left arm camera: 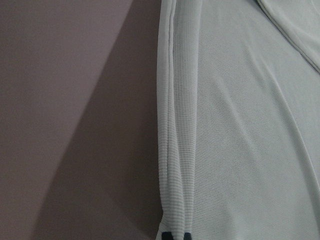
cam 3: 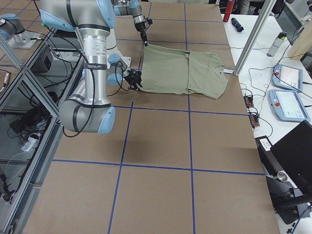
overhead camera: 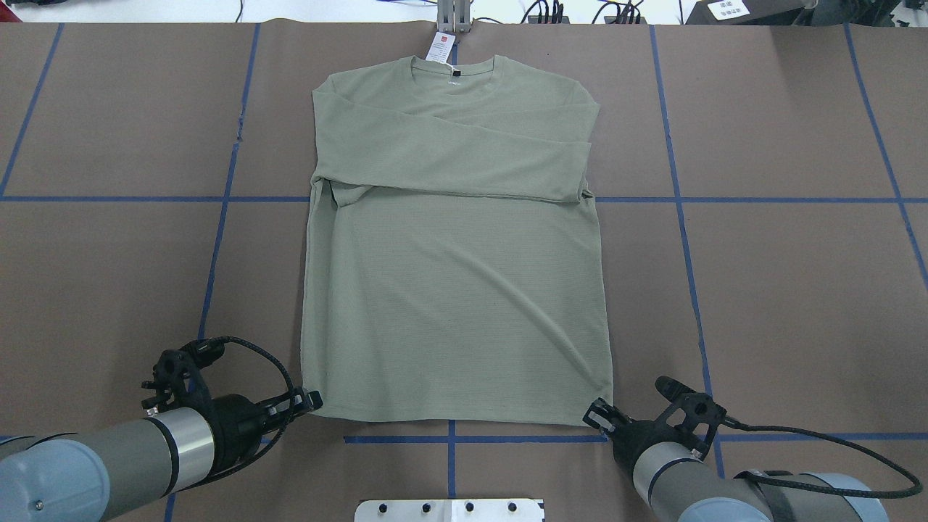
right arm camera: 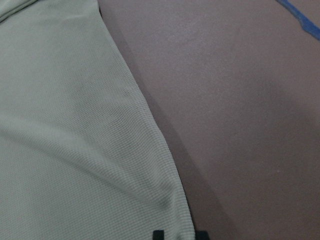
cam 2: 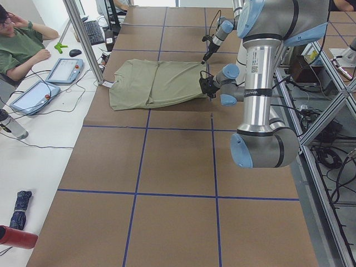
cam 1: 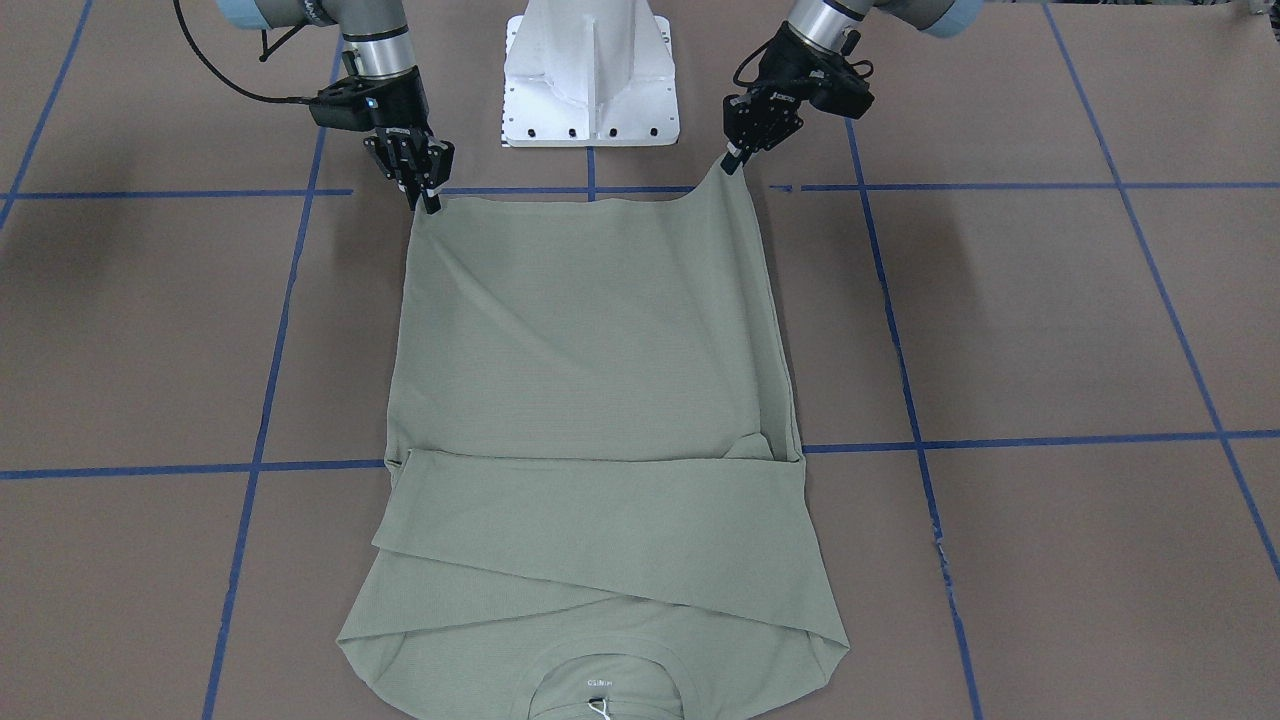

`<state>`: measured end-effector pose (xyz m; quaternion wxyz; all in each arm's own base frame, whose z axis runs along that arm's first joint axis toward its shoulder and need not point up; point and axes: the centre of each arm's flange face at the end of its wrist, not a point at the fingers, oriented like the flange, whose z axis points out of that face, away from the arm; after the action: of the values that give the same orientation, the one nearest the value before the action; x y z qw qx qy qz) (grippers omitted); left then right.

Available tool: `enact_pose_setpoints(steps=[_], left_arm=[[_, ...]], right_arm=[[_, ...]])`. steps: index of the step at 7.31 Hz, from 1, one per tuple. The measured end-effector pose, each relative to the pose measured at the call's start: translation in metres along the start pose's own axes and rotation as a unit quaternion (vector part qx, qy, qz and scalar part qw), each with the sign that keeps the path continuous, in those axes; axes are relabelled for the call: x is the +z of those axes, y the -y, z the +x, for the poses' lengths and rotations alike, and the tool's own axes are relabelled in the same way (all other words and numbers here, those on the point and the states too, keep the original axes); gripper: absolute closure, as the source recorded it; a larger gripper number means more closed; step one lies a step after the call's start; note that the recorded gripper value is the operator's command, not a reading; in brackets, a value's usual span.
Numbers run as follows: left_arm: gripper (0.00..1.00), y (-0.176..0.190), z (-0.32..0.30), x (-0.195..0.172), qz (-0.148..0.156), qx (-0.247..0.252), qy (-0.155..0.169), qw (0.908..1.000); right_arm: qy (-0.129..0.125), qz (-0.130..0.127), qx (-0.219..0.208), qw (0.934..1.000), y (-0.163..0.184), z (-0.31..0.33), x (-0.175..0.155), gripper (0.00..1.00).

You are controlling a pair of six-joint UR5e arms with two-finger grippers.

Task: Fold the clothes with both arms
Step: 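Lift the hem with both grippers and fold it toward the collar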

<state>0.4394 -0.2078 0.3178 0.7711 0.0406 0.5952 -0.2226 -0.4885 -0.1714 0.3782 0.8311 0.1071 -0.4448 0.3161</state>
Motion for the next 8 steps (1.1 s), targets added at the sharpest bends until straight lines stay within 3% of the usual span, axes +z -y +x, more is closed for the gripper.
enact_pose_setpoints(steps=[3,5,7,8], left_arm=[[1.00,0.000,0.009,-0.011,-0.007,-0.001,-0.010,0.9999],[1.00,0.001,0.035,-0.060,-0.043,-0.001,-0.024,0.9988],[1.00,0.002,0.080,-0.155,-0.089,0.000,-0.019,0.9958],[1.00,0.008,0.096,-0.199,-0.109,-0.001,-0.016,0.9939]], right_arm=[[0.003,0.005,0.004,1.0000,0.017,-0.014,-0.021,1.00],[-0.018,-0.012,0.001,0.9998,0.046,-0.044,-0.102,1.00],[-0.038,-0.068,0.006,0.9969,0.083,-0.063,-0.209,1.00],[-0.045,-0.093,0.013,0.9945,0.098,-0.070,-0.238,1.00]])
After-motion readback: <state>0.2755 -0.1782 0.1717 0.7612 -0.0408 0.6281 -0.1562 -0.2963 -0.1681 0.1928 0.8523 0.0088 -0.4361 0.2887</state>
